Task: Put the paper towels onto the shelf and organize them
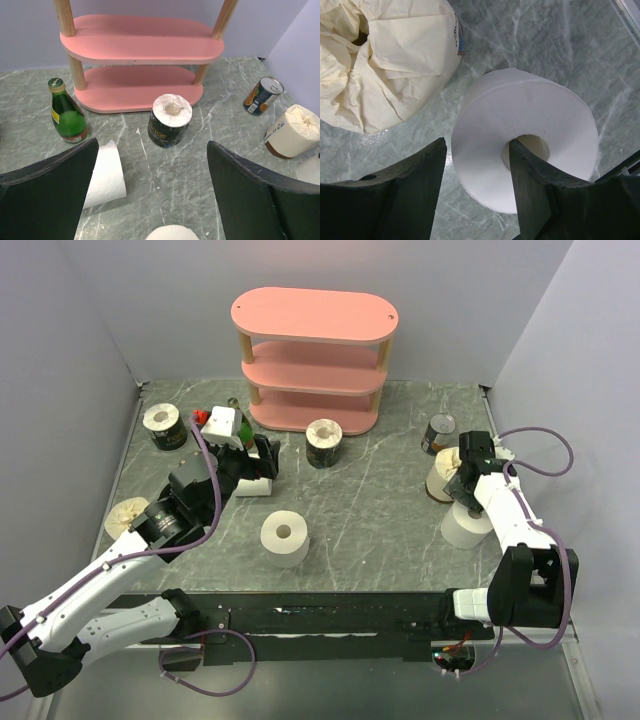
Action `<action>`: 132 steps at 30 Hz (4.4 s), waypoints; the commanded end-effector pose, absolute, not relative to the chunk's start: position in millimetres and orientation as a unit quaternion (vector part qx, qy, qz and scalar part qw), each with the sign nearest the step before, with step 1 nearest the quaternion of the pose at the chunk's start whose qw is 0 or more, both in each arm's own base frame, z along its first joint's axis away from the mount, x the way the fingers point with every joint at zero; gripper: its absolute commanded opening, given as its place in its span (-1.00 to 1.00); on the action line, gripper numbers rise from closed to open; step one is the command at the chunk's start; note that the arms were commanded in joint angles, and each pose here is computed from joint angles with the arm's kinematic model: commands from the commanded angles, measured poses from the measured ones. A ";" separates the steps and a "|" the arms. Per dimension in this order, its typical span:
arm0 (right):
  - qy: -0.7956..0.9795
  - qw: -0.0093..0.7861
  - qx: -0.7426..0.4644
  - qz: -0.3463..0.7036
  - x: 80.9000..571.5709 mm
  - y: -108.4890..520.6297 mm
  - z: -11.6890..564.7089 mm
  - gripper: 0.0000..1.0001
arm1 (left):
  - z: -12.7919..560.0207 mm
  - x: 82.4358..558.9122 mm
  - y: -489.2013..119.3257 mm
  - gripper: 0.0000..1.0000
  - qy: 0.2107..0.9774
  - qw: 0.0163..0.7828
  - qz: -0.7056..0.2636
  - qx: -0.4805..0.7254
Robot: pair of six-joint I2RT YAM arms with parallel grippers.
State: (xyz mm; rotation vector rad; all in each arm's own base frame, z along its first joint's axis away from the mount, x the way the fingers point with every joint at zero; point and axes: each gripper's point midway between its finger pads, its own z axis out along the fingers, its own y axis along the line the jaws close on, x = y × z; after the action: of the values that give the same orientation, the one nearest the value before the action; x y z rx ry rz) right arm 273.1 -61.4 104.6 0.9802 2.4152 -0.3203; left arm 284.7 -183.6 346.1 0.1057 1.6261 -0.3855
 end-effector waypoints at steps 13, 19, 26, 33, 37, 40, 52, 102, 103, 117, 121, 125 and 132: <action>0.915 0.308 0.261 -0.018 283.4 1.9 124.6 -0.20 | 357.7 283.4 -186.6 0.93 0.708 0.679 -0.188 0.041; 0.932 0.351 0.069 0.059 308.8 109.7 158.9 -0.19 | 358.6 283.9 -178.0 0.93 0.706 0.686 -0.174 0.029; 0.909 0.375 -0.164 0.077 347.8 193.4 176.8 -0.10 | 362.7 282.3 -168.3 0.93 0.698 0.696 -0.166 0.017; 0.870 0.395 -0.294 0.016 378.8 194.4 162.8 -0.10 | 366.3 279.8 -163.6 0.93 0.693 0.701 -0.165 0.010; 0.834 0.414 -0.365 0.002 381.3 195.7 152.7 -0.04 | 366.9 280.0 -165.6 0.93 0.693 0.701 -0.169 0.013; 0.825 0.430 -0.366 -0.015 390.1 194.0 156.4 0.03 | 365.1 280.8 -166.8 0.93 0.696 0.698 -0.168 0.015; 0.907 0.397 -0.133 -0.050 397.3 134.3 191.4 0.56 | 364.5 281.0 -164.2 0.93 0.695 0.700 -0.163 0.010; 0.927 0.349 0.065 0.119 419.7 130.9 246.4 -0.36 | 364.2 282.3 -161.7 0.93 0.696 0.701 -0.154 0.008; 0.924 0.355 0.064 0.126 417.1 131.7 260.0 -0.36 | 365.0 282.0 -161.4 0.93 0.696 0.702 -0.154 0.008; 0.734 0.613 0.064 0.285 438.7 155.0 515.4 -0.31 | 368.0 279.8 -158.0 0.93 0.692 0.704 -0.156 0.003; 0.687 0.659 0.085 0.294 449.6 145.4 543.0 -0.28 | 369.8 278.6 -157.1 0.93 0.690 0.706 -0.159 0.002; 0.662 0.679 0.101 0.302 463.2 139.3 563.7 -0.22 | 370.3 277.9 -157.0 0.93 0.689 0.707 -0.160 0.003; 0.660 0.678 0.117 0.301 497.8 138.0 548.1 -0.16 | 372.1 277.5 -157.8 0.93 0.688 0.708 -0.162 0.005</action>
State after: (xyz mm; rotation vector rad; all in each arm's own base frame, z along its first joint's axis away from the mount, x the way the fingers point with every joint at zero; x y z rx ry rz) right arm 496.4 144.4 496.4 0.2464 1.6681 0.6328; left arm 278.9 -160.3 355.5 0.0338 1.5828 -0.3421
